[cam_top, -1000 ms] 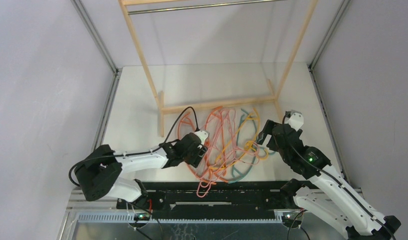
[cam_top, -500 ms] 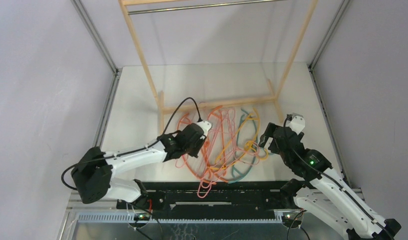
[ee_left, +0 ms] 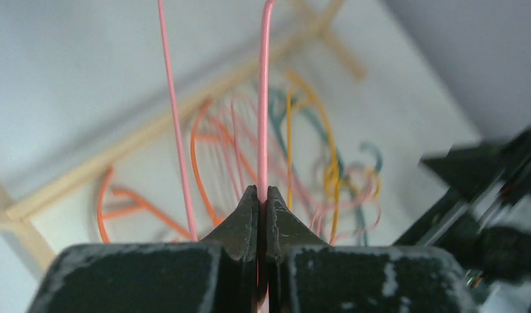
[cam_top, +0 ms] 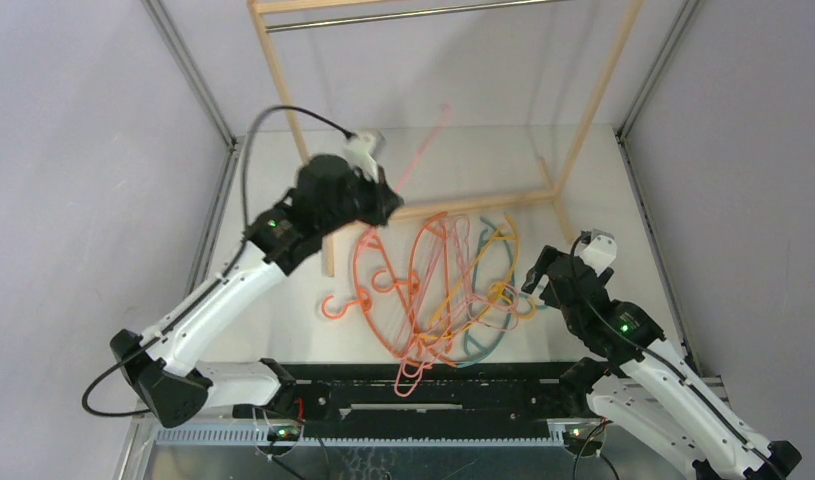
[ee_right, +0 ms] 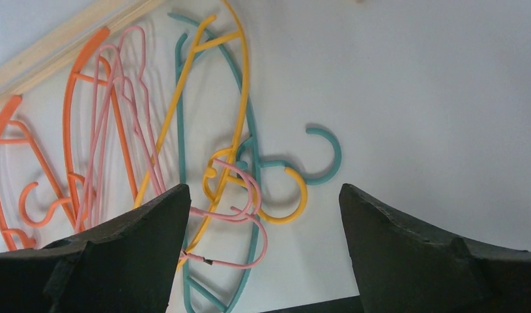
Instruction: Organize the hangers
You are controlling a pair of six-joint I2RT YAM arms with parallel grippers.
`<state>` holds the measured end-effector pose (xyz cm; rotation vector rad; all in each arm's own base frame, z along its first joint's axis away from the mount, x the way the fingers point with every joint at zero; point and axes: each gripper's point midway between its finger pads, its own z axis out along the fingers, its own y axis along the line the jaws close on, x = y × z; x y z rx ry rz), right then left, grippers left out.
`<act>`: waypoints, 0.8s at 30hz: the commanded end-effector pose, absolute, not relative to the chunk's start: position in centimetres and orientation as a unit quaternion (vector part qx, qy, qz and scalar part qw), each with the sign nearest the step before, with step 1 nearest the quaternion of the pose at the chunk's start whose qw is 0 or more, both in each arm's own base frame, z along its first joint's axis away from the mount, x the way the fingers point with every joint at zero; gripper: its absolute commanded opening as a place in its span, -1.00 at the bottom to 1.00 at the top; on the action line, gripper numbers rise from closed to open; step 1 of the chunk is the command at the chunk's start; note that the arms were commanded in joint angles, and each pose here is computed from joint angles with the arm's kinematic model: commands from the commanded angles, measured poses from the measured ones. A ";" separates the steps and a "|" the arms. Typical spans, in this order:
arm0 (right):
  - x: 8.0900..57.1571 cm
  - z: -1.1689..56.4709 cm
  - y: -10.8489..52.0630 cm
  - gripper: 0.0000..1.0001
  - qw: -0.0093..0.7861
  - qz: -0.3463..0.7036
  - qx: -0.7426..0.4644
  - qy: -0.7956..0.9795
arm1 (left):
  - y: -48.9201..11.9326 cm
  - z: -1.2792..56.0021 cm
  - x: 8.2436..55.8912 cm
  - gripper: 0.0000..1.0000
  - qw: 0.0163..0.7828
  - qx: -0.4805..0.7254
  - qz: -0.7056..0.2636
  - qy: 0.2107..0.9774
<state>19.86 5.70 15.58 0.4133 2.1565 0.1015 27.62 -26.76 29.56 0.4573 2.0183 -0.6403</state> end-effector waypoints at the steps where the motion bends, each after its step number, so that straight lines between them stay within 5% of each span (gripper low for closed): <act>1: 20.0 16.4 4.5 0.85 0.476 0.029 0.195 0.857 | -27.1 39.5 30.6 -1.00 0.546 0.129 -0.371 0.740; 24: 21.6 16.2 5.0 0.86 0.473 0.021 0.185 0.861 | -21.7 47.2 31.7 -1.00 0.716 0.036 -0.339 0.609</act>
